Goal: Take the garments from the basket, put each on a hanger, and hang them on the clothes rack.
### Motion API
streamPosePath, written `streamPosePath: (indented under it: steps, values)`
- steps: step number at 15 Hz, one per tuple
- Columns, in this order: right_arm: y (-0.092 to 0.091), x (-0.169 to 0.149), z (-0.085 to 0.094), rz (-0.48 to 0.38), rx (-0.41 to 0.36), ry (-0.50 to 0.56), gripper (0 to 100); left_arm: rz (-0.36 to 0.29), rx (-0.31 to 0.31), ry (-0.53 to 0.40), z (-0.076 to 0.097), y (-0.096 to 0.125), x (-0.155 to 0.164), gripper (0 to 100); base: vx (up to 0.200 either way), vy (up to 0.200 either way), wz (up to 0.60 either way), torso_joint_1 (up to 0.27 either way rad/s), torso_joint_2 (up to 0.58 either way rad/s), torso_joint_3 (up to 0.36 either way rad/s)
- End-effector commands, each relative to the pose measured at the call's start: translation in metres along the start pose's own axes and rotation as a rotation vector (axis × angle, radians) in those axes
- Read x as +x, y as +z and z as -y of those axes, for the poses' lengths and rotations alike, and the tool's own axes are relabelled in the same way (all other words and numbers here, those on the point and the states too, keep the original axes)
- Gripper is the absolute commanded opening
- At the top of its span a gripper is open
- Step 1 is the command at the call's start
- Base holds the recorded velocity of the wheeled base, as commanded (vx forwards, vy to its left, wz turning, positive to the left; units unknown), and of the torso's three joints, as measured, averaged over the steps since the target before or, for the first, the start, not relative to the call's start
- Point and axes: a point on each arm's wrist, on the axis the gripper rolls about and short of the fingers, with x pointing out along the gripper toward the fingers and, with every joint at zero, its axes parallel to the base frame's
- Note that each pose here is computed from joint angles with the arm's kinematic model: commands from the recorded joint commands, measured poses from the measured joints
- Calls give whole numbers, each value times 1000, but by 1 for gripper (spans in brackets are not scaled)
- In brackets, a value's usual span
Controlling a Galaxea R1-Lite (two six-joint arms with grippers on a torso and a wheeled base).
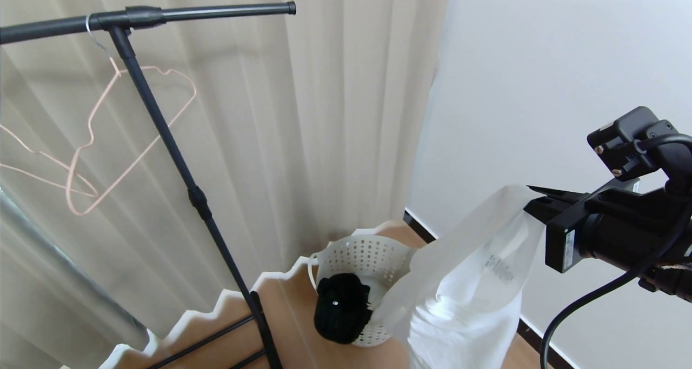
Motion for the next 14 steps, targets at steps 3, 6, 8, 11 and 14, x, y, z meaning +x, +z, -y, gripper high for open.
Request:
streamPosePath:
  steps: [3,6,8,11,14]
  values:
    - [0,0,0,3,0,0,0,0,0,0,0,0,0,100,0,0,0,214,-543,-141]
    - [-1,1,0,-3,0,-1,0,0,2,2,0,0,0,100,0,0,0,235,-574,-176]
    - [-1,1,0,-3,0,-1,0,0,2,0,0,0,0,100,0,0,0,259,-605,-315]
    - [-2,1,0,-8,-2,-1,0,0,3,-2,0,0,0,100,0,0,0,219,-486,-269]
    - [-3,1,-1,-12,-22,2,0,0,3,0,0,0,0,100,0,0,0,173,-391,-219]
